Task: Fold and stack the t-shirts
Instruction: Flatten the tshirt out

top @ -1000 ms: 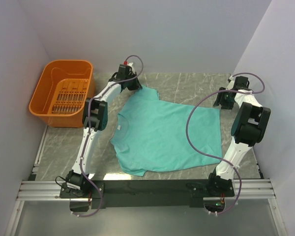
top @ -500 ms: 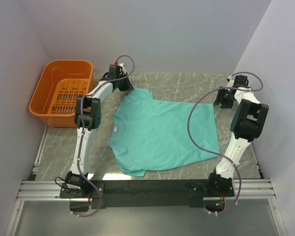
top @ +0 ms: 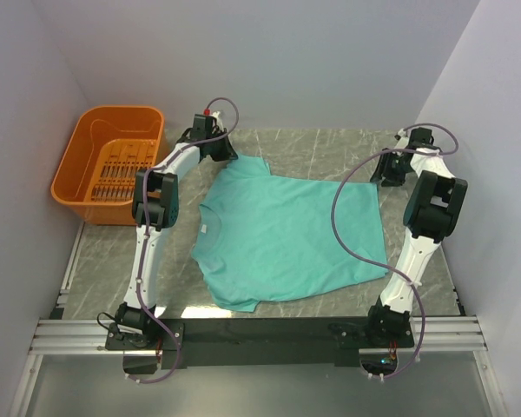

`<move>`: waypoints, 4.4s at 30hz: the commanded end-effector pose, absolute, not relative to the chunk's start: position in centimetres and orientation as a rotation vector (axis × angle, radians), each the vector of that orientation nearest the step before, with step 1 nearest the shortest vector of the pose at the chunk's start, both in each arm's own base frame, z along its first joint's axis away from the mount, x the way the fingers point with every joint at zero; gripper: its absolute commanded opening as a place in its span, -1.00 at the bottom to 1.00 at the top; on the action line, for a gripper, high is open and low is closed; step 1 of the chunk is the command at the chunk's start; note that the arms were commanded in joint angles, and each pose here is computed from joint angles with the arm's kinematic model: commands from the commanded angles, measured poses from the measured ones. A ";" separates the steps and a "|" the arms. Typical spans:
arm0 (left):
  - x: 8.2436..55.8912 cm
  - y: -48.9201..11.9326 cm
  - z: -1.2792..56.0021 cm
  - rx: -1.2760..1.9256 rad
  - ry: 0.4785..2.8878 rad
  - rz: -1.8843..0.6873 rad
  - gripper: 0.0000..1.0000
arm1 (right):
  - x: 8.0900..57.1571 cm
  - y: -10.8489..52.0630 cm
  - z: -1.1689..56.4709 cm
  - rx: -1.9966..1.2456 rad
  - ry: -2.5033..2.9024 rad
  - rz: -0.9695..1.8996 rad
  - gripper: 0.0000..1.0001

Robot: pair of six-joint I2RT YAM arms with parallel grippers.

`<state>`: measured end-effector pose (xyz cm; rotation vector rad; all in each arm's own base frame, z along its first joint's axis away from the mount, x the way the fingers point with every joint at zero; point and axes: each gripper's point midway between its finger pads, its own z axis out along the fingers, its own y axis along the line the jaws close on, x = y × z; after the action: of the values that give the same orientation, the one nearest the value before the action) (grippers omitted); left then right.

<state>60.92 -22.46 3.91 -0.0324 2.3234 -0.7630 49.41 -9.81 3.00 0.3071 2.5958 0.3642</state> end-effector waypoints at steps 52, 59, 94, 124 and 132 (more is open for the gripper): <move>32.4 -13.5 63.4 0.216 1.052 -0.682 -0.99 | 23.4 0.2 57.1 -0.232 1.325 0.004 -1.00; 21.6 -10.5 71.1 0.174 0.824 -0.662 -0.99 | 14.1 2.6 64.7 -0.189 1.073 -0.084 -1.00; 57.3 -20.2 21.6 -0.027 1.793 -0.822 -0.99 | 45.8 -3.2 16.6 -0.101 2.010 0.347 -1.00; 56.5 -20.1 22.0 0.182 1.740 -0.804 -0.99 | 46.6 -2.8 15.2 -0.163 2.046 0.502 -1.00; 54.5 -19.5 21.9 0.212 1.752 -0.803 -0.99 | 45.4 -3.3 14.2 -0.166 2.078 0.499 -1.00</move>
<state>55.28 -19.59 18.48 0.1374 1.8463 -0.8015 45.76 -2.94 12.50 -0.1259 2.1178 0.5233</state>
